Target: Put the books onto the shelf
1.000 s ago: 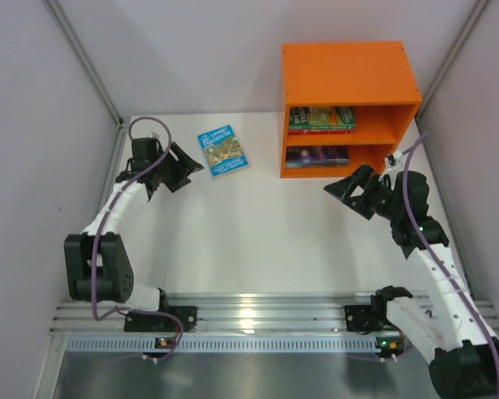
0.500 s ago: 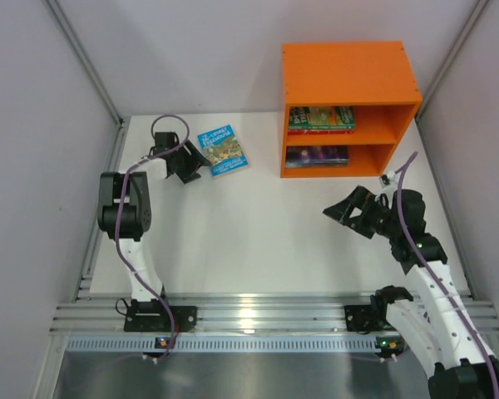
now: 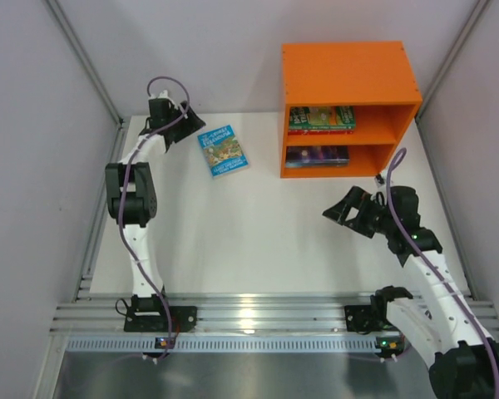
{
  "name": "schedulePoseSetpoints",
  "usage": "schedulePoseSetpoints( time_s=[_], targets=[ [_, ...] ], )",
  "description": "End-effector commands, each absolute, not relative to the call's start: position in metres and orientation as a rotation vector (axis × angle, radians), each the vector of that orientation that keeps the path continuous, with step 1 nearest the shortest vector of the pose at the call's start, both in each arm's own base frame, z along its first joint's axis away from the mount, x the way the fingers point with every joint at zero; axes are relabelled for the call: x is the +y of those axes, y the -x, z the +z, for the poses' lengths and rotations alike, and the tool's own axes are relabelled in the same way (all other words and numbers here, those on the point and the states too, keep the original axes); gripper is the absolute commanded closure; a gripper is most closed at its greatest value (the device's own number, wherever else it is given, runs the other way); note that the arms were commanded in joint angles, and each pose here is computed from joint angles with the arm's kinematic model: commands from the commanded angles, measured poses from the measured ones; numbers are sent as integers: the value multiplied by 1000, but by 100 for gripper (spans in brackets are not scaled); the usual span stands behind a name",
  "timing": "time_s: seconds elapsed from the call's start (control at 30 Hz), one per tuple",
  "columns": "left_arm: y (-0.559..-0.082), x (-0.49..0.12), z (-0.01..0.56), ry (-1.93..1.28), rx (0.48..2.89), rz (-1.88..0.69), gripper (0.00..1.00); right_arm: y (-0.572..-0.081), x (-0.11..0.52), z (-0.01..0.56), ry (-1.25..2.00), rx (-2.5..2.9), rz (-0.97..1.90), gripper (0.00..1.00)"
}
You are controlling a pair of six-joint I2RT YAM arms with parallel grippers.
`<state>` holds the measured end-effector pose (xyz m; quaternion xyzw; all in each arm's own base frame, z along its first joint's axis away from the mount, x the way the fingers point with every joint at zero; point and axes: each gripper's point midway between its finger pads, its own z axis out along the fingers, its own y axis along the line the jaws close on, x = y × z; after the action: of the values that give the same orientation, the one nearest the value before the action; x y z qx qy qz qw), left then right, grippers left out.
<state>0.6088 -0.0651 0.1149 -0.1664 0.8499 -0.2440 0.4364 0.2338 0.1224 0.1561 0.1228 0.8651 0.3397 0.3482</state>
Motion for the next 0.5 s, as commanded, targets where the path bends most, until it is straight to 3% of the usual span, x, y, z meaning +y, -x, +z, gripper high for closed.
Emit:
schedulePoseSetpoints(
  time_s=[0.0,0.23,0.47],
  targets=[
    [-642,-42,114,387,2052,-579,24,-250,116,173,-282,2182,832,0],
    [-683,-38,97,378,1998,-637,24,-262,115,182,-277,2178,815,0],
    [-682,-76,80,311,1999,-862,26,-263,113,175,-301,2189,800,0]
  ],
)
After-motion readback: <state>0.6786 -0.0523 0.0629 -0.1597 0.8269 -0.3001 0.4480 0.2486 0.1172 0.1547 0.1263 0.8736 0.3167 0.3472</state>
